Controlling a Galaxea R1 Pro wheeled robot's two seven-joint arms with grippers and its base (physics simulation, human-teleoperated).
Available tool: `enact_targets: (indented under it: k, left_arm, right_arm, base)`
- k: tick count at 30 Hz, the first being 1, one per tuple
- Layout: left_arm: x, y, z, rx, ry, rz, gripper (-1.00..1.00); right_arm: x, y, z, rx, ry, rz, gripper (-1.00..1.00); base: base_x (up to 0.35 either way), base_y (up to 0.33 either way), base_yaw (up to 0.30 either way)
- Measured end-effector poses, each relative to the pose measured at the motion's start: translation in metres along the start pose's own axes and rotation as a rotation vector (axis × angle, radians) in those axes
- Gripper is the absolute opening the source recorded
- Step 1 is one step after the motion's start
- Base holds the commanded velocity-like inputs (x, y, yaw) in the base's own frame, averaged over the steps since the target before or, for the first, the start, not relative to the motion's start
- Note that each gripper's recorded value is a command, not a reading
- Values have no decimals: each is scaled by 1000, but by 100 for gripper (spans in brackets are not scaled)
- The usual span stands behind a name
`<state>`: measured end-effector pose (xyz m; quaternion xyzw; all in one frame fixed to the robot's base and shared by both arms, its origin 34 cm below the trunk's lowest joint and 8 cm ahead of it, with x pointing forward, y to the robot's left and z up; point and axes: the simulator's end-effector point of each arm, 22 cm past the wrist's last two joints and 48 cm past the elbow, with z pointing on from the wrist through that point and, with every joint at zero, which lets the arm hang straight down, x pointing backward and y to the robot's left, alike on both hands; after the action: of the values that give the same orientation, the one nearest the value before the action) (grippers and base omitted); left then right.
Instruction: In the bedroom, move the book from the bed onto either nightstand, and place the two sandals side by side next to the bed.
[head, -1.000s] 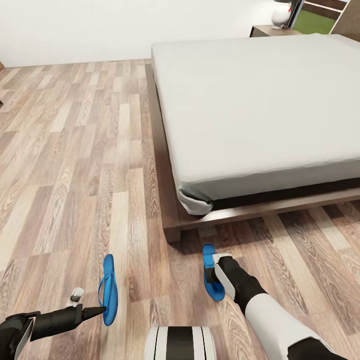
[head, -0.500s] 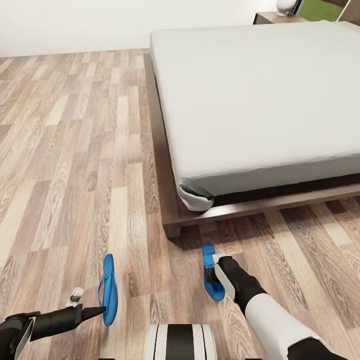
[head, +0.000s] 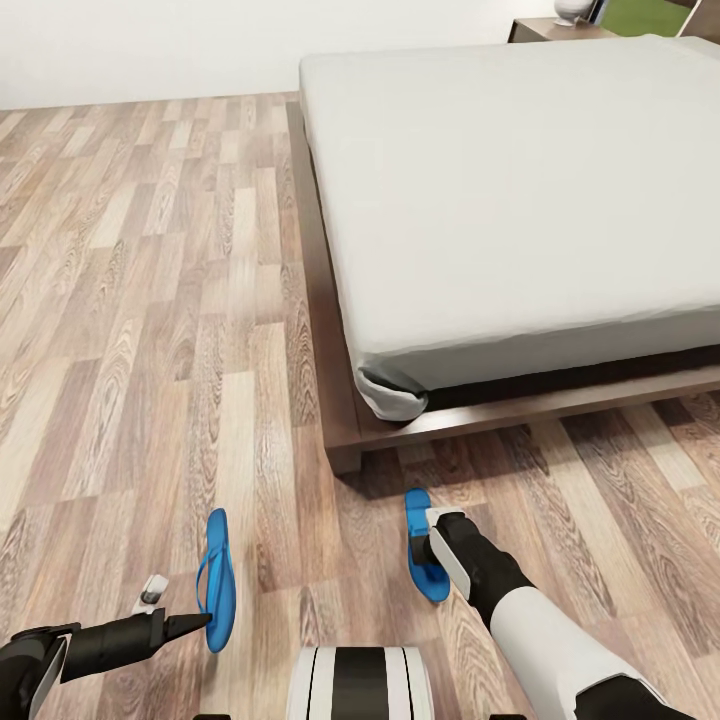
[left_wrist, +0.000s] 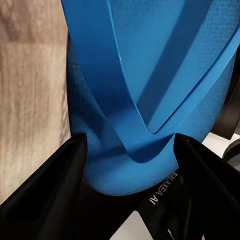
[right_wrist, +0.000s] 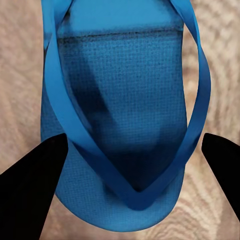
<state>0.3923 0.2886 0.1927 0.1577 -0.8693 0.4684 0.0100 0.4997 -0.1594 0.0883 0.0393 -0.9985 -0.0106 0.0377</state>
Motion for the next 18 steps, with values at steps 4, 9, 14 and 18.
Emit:
enact_targets:
  k: [4, 9, 14, 18]
  left_arm:
    - [0, 0, 0, 0, 0, 0, -100]
    - [4, 6, 2, -5, 9, -13, -100]
    - [3, 6, 2, -6, 7, -13, -100]
    - [4, 6, 2, -6, 8, -13, -100]
  right_arm:
    - [0, 0, 0, 0, 0, 0, -100]
    - [6, 1, 8, -2, 17, 2, -100]
    - [6, 0, 8, -2, 16, 1, -100]
    - [6, 0, 8, -1, 16, 1, -100]
  base:
    - [0, 0, 0]
    - [0, 0, 0]
    - [0, 0, 0]
    - [0, 0, 0]
